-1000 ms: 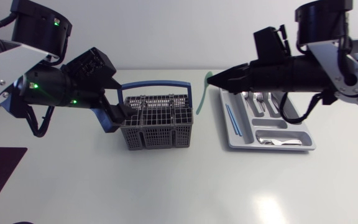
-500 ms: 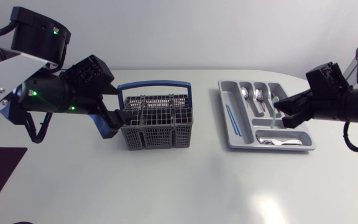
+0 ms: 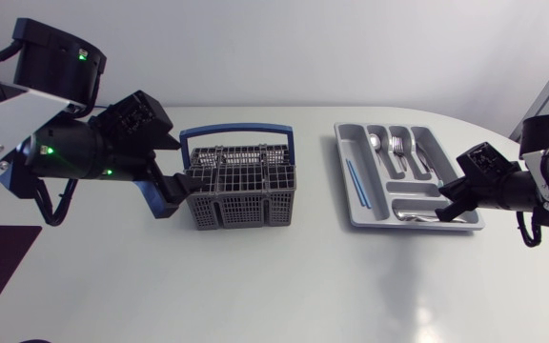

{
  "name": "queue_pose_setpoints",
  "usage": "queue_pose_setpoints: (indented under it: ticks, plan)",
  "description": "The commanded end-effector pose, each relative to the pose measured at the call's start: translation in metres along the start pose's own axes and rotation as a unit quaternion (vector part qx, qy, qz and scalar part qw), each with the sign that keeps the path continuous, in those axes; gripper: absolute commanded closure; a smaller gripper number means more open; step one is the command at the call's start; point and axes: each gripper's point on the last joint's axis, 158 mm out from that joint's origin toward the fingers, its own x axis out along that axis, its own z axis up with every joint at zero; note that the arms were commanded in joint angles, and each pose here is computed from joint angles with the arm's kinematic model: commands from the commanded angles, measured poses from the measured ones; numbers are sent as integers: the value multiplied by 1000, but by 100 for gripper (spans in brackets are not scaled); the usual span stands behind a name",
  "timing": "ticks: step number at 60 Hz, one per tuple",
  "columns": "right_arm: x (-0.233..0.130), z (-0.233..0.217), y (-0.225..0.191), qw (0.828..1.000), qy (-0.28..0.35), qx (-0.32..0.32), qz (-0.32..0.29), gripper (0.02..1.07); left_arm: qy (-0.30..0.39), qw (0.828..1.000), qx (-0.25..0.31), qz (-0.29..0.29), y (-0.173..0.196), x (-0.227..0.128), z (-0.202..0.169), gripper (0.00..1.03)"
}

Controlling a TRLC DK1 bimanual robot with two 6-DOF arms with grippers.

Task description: Unload the cutlery basket into the drawer organizer.

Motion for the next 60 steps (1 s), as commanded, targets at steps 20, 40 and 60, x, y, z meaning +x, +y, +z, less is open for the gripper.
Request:
queue_pose_setpoints:
  ticks: [20,40,60]
  plan:
    - [37,-46,41,997,73,-29,28,94,1,1000,-7,-5,-6,1,-8,5]
    - [-18,20,40,1000,-11,-29,3,26,3,1000,-10,8,0,-6,-17,5]
    - [-60,104,148,986,-114,-57,108,69,26,999,-24,16,2,-2,-50,5]
